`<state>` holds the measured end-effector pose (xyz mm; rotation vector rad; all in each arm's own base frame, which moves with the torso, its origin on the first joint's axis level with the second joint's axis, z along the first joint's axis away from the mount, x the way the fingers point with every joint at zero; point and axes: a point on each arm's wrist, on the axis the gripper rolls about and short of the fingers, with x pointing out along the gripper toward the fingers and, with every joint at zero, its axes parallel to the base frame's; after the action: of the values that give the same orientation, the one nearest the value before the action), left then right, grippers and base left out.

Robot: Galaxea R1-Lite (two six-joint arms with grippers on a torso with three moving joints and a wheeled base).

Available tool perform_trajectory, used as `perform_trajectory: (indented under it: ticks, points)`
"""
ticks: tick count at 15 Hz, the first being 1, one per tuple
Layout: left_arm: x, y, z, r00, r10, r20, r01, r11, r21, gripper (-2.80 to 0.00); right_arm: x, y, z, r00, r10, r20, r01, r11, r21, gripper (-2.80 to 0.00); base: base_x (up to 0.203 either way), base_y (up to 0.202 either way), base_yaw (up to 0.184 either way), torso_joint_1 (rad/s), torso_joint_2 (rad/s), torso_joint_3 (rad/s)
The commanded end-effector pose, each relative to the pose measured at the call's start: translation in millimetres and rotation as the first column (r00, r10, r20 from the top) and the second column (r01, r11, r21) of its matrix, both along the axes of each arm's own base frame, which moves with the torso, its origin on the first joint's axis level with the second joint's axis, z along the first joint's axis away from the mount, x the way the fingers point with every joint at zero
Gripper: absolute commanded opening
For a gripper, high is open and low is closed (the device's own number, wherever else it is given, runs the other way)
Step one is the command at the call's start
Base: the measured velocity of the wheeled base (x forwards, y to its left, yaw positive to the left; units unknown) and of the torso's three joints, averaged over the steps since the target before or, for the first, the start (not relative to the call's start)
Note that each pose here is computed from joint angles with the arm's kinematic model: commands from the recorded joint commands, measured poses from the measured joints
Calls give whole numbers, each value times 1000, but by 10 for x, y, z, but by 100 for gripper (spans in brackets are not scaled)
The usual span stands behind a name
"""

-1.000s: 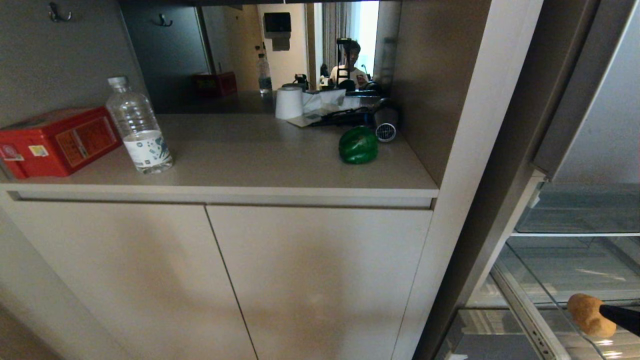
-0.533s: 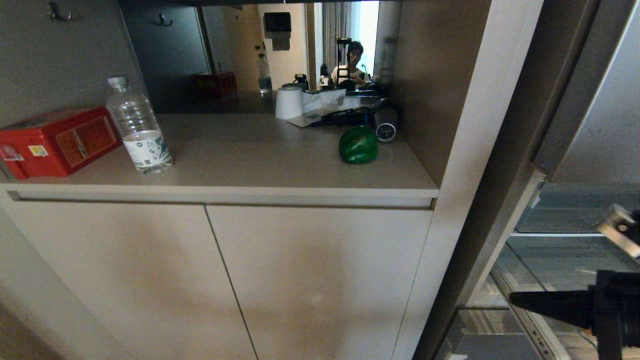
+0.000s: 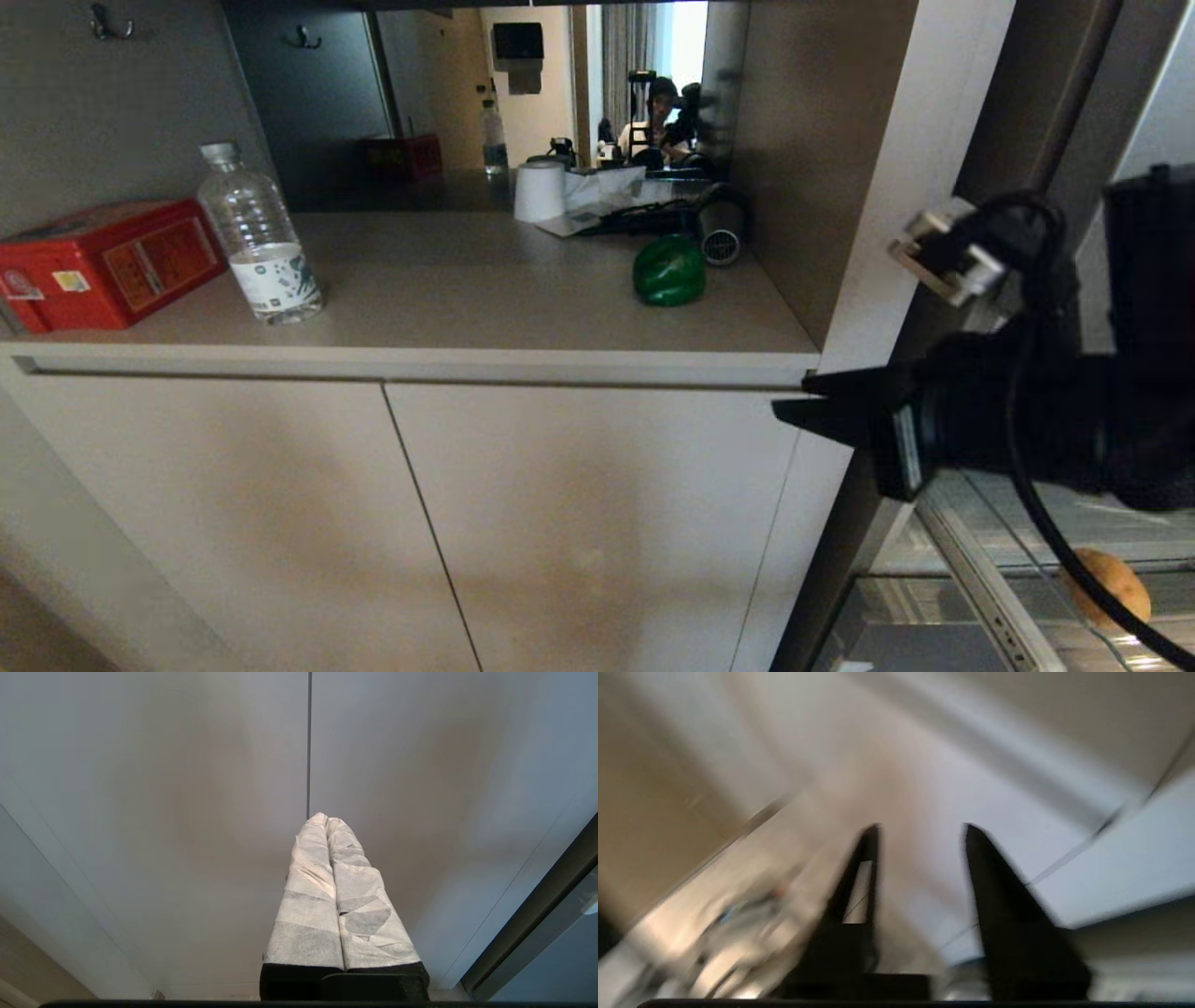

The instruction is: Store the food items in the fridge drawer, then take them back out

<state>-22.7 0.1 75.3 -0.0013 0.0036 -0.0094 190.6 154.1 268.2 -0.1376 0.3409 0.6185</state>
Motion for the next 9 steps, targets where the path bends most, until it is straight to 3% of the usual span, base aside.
perform_trajectory:
  ticks: [1, 4, 9]
  points:
    - [0, 0, 0, 1000, 0, 1, 0, 1000, 0, -280, 371, 368, 21, 998, -52, 18, 52, 998, -22, 0, 0, 0, 0, 0, 0, 0]
    - [0, 0, 0, 1000, 0, 1, 0, 1000, 0, -280, 779, 710, 246, 985, -136, 109, 134, 991, 29, 0, 0, 0, 0, 0, 0, 0]
    - [0, 0, 0, 1000, 0, 1, 0, 1000, 0, -280, 1315, 1083, 148, 947, -267, 179, 261, 964, 55, 0, 0, 0, 0, 0, 0, 0]
